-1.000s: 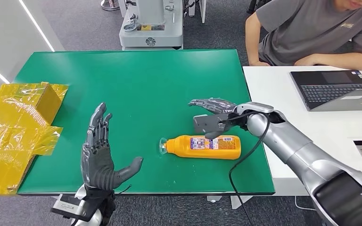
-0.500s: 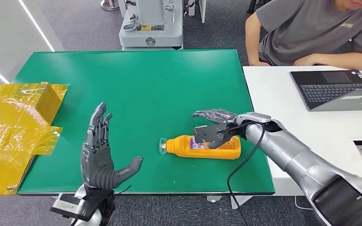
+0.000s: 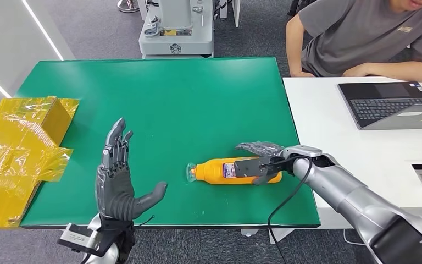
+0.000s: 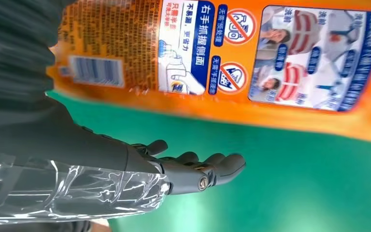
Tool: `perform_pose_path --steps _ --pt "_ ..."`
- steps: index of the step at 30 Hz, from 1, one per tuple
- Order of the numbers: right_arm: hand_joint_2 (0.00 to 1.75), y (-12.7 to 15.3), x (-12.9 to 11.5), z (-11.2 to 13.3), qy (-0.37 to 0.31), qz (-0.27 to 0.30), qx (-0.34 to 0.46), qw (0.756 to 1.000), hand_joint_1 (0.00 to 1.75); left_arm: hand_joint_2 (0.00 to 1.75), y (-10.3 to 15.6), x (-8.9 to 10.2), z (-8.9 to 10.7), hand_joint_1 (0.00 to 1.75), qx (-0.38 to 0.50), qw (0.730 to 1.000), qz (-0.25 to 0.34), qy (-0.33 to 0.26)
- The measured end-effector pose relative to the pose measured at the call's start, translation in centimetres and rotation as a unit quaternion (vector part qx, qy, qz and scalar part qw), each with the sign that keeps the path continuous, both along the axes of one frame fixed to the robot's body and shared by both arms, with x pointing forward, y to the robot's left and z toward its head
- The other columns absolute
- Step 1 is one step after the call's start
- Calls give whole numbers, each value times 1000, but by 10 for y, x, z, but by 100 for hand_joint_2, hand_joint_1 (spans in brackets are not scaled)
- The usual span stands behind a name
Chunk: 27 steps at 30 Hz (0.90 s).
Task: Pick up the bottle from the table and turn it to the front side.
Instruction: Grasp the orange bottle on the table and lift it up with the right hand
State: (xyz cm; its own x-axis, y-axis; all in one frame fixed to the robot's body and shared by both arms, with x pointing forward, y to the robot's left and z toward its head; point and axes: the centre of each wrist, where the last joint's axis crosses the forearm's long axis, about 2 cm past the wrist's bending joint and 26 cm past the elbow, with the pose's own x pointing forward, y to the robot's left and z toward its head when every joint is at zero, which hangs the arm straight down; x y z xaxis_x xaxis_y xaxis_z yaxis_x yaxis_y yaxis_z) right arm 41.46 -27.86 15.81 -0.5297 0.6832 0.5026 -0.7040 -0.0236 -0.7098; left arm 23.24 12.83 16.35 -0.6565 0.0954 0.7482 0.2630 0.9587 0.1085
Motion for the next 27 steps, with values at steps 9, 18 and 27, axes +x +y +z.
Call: perform_pose_path --steps 9,18,27 --pt "175 -8 -13 -19 17 -11 -7 1000 0 175 0 3 3 0 -1 1000 -1 0" --pt "175 -9 -18 -26 -2 -16 -1 1000 64 175 -1 3 3 0 -3 1000 -1 0" --pt "175 -9 -19 -27 -37 -18 6 999 175 175 -1 3 3 0 -6 1000 0 1"
